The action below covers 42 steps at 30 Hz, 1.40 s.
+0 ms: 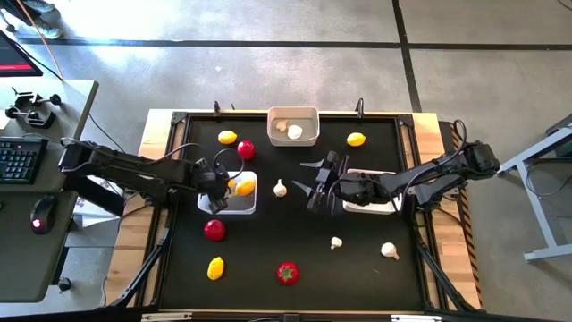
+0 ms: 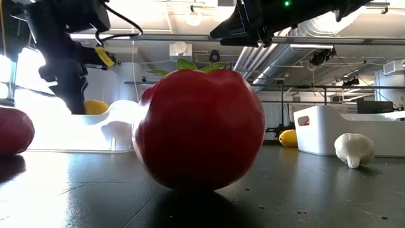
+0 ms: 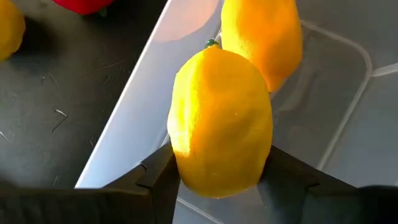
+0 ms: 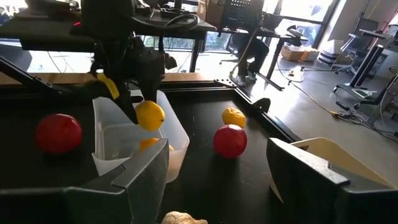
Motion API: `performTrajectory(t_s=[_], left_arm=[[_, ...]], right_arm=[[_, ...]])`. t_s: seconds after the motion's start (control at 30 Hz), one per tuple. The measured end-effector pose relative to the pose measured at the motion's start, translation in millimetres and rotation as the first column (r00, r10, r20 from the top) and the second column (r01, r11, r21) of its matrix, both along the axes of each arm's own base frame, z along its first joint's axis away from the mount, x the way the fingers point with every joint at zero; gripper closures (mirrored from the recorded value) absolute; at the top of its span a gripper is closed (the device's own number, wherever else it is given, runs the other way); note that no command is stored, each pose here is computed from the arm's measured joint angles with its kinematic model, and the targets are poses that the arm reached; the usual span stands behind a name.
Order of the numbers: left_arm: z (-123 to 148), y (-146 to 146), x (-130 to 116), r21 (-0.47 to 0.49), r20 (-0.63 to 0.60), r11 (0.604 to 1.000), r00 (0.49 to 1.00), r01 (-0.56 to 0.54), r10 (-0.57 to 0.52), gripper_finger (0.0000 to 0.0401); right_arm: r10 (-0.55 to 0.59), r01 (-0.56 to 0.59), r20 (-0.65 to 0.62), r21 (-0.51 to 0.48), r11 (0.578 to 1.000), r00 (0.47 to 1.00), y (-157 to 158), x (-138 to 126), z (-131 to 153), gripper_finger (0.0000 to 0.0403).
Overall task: Sort produce into baskets
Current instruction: Put the yellow lemon into the transparent bin, then put the red tomato into the bottom right white bin
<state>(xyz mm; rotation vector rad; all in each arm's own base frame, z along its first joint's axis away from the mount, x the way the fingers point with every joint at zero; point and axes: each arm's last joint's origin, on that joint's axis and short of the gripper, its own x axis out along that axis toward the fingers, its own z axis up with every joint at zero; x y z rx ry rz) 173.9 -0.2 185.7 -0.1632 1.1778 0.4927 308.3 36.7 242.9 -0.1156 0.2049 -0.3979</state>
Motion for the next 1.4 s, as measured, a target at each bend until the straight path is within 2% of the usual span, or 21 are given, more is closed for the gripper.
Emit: performTrajectory(t_s=[0.3, 0.43, 0.73, 0.9, 1.03, 1.17, 1.4], left_arm=[[-4, 0, 5, -0.004, -0.007, 1.000, 1.000, 0.005, -0.005, 0.0173], [2, -2, 6, -0.016, 0.003, 0.998, 0.999, 0.053, -0.053, 0.0156], [34, -11, 13, -0.007, 0.093, 0.983, 0.979, 0.185, -0.184, 0.0158], [46, -20, 15, 0.005, 0.182, 0.971, 0.955, 0.239, -0.235, 0.0163], [48, -29, 20, -0.051, 0.248, 0.964, 0.938, 0.262, -0.242, 0.0173], [43, -43, 22, -0.098, 0.229, 0.936, 0.923, 0.339, -0.311, 0.0200], [38, -78, 15, -0.138, 0.207, 0.851, 0.855, 0.507, -0.476, 0.0270]], right_arm=[[-0.001, 0.001, 0.003, 0.007, 1.000, 1.000, 0, 0, 0, 0.0141], [-0.001, 0.001, 0.003, 0.006, 1.000, 1.000, 0, 0, 0, 0.0141], [-0.001, 0.001, -0.036, -0.001, 1.000, 0.999, 0, -1, -4, 0.0146], [0.011, -0.011, -0.088, -0.001, 1.000, 0.996, 4, -1, -4, 0.0180], [0.019, -0.014, -0.152, 0.033, 0.999, 0.988, 11, -1, -2, 0.0227], [0.040, -0.034, -0.201, 0.035, 0.999, 0.979, 17, -3, -3, 0.0275], [0.047, -0.042, -0.239, 0.028, 0.999, 0.970, 19, -5, -6, 0.0325]])
